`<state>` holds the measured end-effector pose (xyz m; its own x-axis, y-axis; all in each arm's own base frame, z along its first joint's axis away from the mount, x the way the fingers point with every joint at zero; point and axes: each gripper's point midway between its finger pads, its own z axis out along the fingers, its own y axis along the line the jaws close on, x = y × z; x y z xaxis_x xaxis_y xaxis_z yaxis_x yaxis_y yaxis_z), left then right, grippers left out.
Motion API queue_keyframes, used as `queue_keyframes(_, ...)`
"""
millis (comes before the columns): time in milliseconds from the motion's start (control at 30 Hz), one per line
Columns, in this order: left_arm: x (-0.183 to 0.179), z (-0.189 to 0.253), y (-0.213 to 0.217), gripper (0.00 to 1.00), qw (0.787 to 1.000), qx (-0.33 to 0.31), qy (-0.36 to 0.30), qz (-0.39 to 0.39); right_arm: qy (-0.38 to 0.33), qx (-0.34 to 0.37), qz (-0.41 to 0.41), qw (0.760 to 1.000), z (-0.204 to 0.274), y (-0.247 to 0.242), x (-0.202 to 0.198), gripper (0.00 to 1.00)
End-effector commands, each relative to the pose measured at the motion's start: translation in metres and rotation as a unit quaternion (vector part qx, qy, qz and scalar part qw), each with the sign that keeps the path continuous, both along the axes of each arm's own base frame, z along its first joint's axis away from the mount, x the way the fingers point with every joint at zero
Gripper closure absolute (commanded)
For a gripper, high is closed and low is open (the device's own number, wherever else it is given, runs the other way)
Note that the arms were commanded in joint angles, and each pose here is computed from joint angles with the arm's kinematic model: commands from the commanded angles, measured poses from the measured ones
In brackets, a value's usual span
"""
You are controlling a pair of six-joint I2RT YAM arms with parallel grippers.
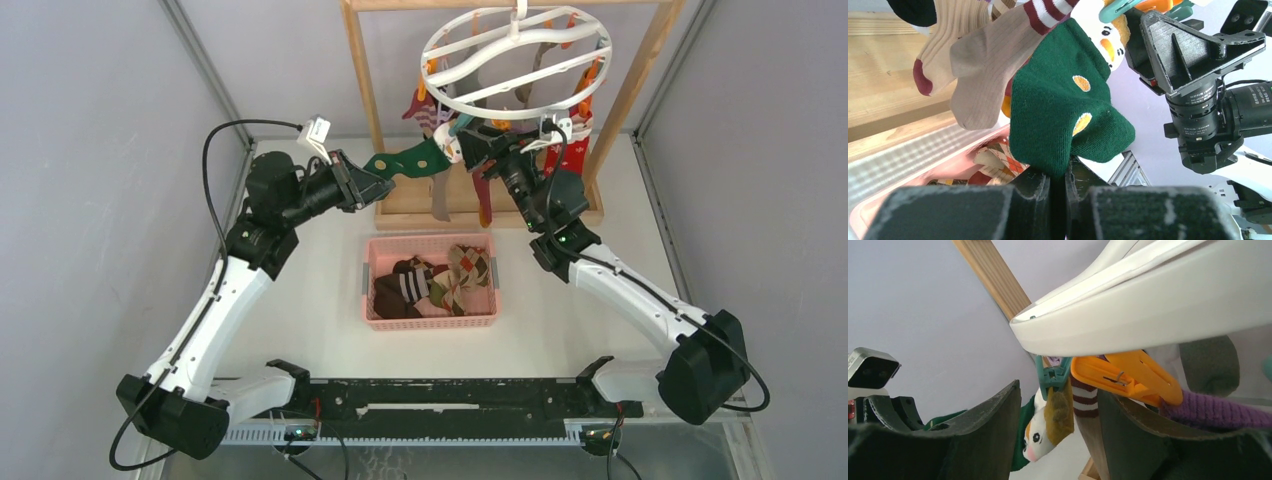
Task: Remove the socks clipped to the hanger
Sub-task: Remove the sock from the hanger.
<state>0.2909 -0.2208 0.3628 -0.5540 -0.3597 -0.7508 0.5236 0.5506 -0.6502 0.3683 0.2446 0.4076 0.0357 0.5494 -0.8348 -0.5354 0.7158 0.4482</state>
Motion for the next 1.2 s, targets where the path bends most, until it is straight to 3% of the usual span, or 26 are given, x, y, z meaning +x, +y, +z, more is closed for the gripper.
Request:
queue_keyframes(0,-0.004,0.026,-0.001,0.87,0.999,-0.015,-0.026,-0.012,-0.037,0.037,0.012,0.999,0.027,0.001,-0.002,0.35)
queue_keyframes(567,-0.002,0.015,-0.003,0.87,1.0,-0.005,-0.014,-0.018,-0.04,0.072,-0.018,0.996,0.027,-0.006,0.015,0.36)
queue_keyframes(833,-0.001,0.013,-0.003,0.87,1.0,-0.003,-0.012,-0.018,-0.032,0.075,-0.024,0.996,0.022,-0.011,0.022,0.49)
queue_keyframes(1167,0.001,0.007,-0.005,0.87,1.0,0.001,-0.005,-0.022,-0.035,0.075,-0.016,0.996,0.026,-0.009,0.025,0.49)
